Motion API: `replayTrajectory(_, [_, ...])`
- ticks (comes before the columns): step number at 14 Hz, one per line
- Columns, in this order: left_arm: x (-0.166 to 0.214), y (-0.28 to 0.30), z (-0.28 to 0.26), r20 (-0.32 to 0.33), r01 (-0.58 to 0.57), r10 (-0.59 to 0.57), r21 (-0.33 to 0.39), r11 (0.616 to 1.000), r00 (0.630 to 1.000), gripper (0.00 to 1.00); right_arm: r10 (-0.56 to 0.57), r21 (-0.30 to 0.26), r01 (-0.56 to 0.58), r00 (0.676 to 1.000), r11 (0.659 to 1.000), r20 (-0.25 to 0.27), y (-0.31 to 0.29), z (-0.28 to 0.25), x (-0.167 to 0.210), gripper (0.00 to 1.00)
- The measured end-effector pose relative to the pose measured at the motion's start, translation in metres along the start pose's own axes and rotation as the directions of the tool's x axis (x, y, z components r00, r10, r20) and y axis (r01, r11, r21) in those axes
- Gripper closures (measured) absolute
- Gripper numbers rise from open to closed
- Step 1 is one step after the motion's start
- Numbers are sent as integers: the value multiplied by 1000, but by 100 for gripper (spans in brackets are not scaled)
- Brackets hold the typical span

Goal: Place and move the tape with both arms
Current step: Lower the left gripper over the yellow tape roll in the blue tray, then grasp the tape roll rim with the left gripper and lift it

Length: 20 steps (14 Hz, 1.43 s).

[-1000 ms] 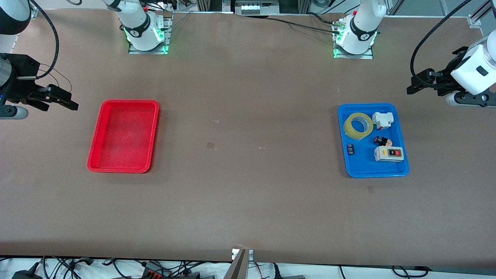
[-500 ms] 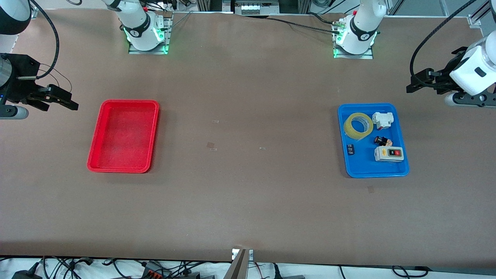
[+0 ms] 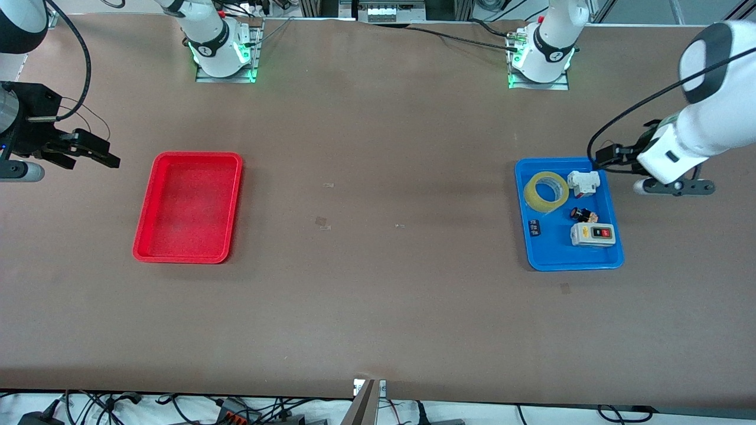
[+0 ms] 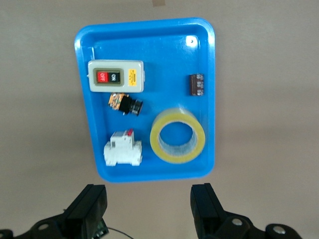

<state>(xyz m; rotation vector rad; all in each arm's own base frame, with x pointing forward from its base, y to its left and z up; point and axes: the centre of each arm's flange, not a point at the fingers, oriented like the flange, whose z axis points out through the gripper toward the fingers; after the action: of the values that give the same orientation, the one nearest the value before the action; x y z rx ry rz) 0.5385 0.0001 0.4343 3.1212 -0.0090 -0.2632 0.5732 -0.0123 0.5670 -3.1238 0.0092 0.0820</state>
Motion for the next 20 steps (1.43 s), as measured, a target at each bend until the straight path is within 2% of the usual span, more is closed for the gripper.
replayTrajectory(3, [-4, -2, 67, -49, 3, -3, 1, 1000, 999, 0, 0, 0, 0, 1000, 1000, 0, 0, 0, 0, 0])
replayTrajectory(5, [-10, -4, 104, -54, 8, -8, 0, 1000, 999, 0, 0, 0, 0, 1000, 1000, 0, 0, 0, 0, 0])
replayTrajectory(8, [-4, -9, 151, -30, 17, -17, -3, 1000, 999, 0, 0, 0, 0, 1000, 1000, 1, 0, 1, 0, 0])
replayTrajectory(11, [1, -9, 189, 21, 18, -18, -5, 1000, 1000, 0, 0, 0, 0, 1000, 1000, 2, 0, 1, 0, 0])
replayTrajectory(16, [1, -9, 215, 71, 69, -68, -4, 998, 995, 0, 0, 0, 0, 1000, 1000, 2, 0, 1, 0, 0])
replayTrajectory(18, [1, -8, 220, 81, 93, -92, -1, 996, 992, 6, 0, 0, 0, 1000, 1000, 4, 0, 2, 0, 0])
replayTrajectory(20, [1, -8, 227, 95, 103, -103, 0, 995, 990, 30, 0, 0, 0, 1000, 1000, 6, 0, 3, 1, 0])
